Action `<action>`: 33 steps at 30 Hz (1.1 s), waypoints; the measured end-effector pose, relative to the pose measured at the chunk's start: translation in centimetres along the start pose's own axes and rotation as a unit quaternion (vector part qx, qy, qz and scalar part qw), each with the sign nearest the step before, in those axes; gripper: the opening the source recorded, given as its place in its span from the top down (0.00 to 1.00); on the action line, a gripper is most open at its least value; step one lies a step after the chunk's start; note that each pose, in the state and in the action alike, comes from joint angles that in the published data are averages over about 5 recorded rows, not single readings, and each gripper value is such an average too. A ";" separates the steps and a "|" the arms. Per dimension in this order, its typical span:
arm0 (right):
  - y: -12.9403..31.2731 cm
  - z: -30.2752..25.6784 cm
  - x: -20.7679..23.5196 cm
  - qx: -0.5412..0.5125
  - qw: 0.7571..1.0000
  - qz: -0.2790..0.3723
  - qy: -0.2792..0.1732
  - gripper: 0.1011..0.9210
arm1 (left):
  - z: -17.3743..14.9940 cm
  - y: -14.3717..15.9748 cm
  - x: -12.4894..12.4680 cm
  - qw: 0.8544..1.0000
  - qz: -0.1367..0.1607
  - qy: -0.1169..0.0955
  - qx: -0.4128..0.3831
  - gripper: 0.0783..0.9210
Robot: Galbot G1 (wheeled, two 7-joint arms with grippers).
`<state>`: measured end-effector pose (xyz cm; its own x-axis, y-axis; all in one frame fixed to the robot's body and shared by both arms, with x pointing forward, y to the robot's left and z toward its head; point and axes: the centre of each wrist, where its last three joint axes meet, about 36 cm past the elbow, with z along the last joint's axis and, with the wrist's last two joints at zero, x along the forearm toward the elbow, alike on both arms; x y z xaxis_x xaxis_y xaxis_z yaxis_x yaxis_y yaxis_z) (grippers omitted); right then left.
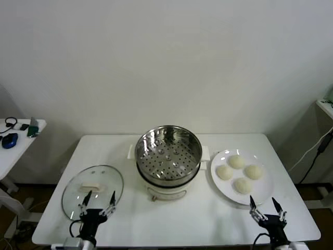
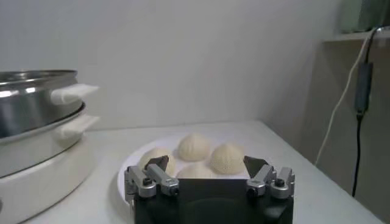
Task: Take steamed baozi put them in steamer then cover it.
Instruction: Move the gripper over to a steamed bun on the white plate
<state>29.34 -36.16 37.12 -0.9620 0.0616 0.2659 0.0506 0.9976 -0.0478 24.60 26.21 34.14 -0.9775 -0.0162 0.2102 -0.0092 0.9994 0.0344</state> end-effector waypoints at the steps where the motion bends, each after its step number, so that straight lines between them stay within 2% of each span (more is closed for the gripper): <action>1: -0.2 -0.4 -0.5 0.006 1.000 -0.003 0.001 0.12 | 0.0 0.0 0.0 1.000 0.000 0.000 0.000 0.12; 8: -3.7 -6.4 -7.3 0.109 0.992 -0.057 0.024 0.12 | -0.2 -0.2 0.1 1.000 0.006 -0.003 -0.001 0.12; 14: -6.5 -12.2 -12.6 0.248 0.957 -0.142 0.056 0.12 | -0.2 -0.4 0.3 1.000 0.009 -0.005 -0.002 0.12; 18: -7.8 -15.4 -15.6 0.342 0.913 -0.206 0.083 0.12 | -0.1 -0.5 0.5 1.000 0.011 -0.005 -0.002 0.12; 23: -8.8 -18.7 -19.2 0.435 0.844 -0.287 0.128 0.12 | 0.0 -0.7 0.6 1.000 0.013 -0.005 -0.004 0.12; 33: -8.7 -24.8 -25.8 0.530 0.715 -0.396 0.225 0.12 | 0.0 -1.0 0.7 1.000 0.019 -0.005 -0.006 0.12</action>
<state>60.41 -45.60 54.53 -0.3813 -0.2669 0.8851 -0.9235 0.1544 -0.3512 23.93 25.22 34.23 -0.9791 0.0221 0.2023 0.0304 0.9988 0.0380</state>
